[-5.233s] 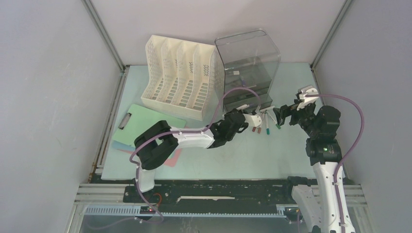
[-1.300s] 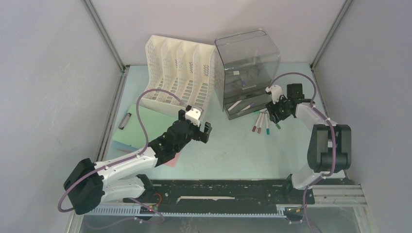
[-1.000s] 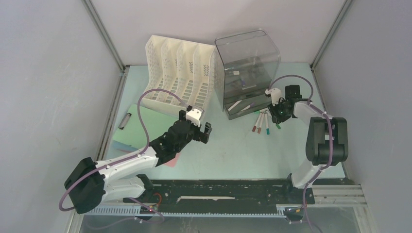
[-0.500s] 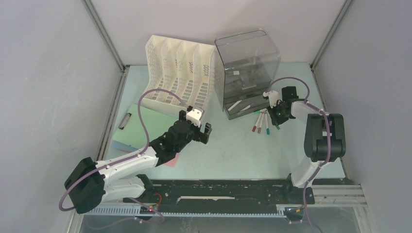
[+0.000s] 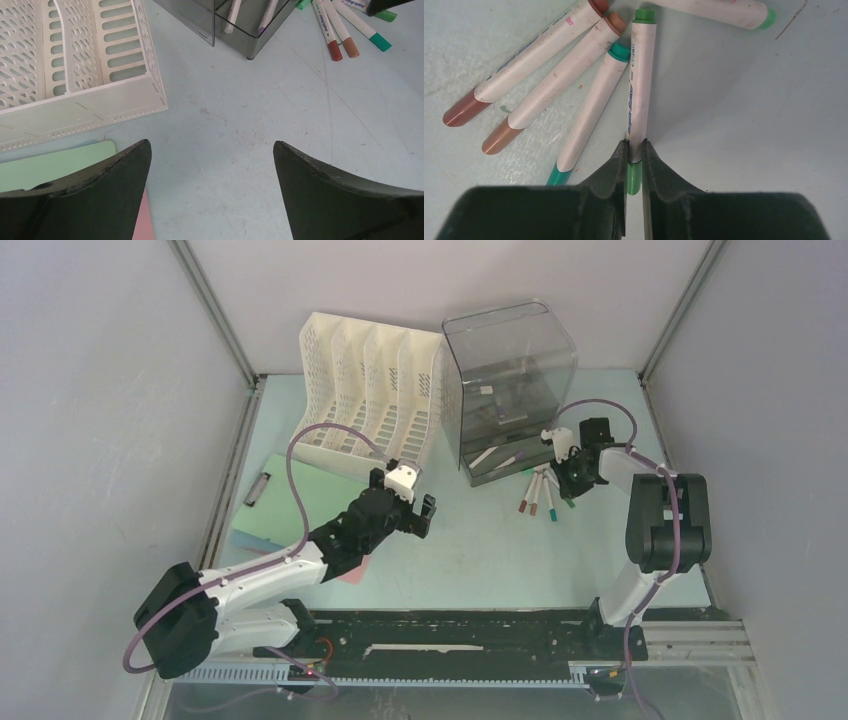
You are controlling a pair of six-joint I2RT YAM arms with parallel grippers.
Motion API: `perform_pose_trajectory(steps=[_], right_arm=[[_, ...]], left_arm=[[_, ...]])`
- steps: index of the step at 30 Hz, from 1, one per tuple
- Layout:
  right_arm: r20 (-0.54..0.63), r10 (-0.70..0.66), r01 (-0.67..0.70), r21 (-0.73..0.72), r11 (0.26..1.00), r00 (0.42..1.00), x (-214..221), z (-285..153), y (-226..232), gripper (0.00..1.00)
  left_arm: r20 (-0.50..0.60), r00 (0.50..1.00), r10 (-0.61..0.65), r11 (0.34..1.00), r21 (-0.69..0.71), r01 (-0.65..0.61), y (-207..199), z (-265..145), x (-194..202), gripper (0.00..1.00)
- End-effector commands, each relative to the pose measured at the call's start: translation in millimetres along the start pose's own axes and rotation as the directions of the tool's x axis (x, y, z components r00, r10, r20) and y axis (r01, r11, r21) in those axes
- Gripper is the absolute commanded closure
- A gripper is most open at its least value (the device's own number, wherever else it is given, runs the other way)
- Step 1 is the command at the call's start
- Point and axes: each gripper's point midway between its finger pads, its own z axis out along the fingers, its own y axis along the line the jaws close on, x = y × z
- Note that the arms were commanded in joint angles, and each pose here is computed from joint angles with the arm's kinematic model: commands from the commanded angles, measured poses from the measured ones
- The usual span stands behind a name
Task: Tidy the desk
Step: Pick up the stationery from the center of the board, then place the stationery in the drawer.
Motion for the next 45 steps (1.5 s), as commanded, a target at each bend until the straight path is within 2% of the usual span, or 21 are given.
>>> perform_pose_trajectory(steps=[1,3,13,18,22,26,29,32,37,40,42,45], right_arm=[[0.035,0.007,-0.006,-0.024,1.0,0.999,-14,-15,6,0.96],[0.044,0.017,-0.014,-0.052,0.999,0.999,-17,-22,9,1.0],[0.156,0.117,-0.075,-0.252,0.965,0.981,-36,-59,31,1.0],[0.229,0.224,-0.112,-0.42,0.901,0.947,-53,-80,50,1.0],[0.236,0.308,-0.138,-0.542,0.829,0.922,-61,-90,65,1.0],[0.248,0.339,-0.13,-0.602,0.788,0.908,-69,-99,75,1.0],[0.271,0.323,-0.1,-0.606,0.789,0.907,-74,-104,81,1.0],[0.309,0.234,-0.023,-0.559,0.829,0.922,-78,-108,88,1.0],[0.375,-0.025,0.187,-0.404,0.896,0.927,-92,-106,108,1.0],[0.374,-0.25,0.352,-0.233,0.907,0.893,-100,-98,109,1.0],[0.327,-0.403,0.456,-0.102,0.884,0.855,-107,-93,104,1.0],[0.254,-0.546,0.551,0.057,0.832,0.798,-126,-92,93,1.0]], left_arm=[[0.058,0.998,-0.006,1.0,0.004,0.006,-1,1,-27,0.0],[0.059,0.998,-0.007,1.0,0.004,0.006,-1,0,-27,0.0],[0.067,0.998,-0.009,1.0,0.006,0.008,-1,-2,-30,0.0],[0.068,0.998,-0.01,1.0,0.005,0.009,-1,-3,-30,0.0],[0.066,0.998,-0.005,1.0,0.002,0.005,0,-3,-29,0.0],[0.064,0.998,-0.002,1.0,-0.006,0.002,1,-2,-29,0.0],[0.059,0.998,0.003,1.0,-0.016,-0.002,3,-1,-27,0.0],[0.052,0.999,0.007,1.0,-0.022,-0.006,3,1,-25,0.0],[0.043,0.999,0.017,0.999,-0.038,-0.016,6,3,-23,0.0],[0.038,0.999,0.024,0.998,-0.054,-0.022,9,3,-22,0.0],[0.037,0.999,0.026,0.998,-0.055,-0.024,9,3,-21,0.0],[0.036,0.999,0.028,0.998,-0.059,-0.026,10,3,-21,0.0]])
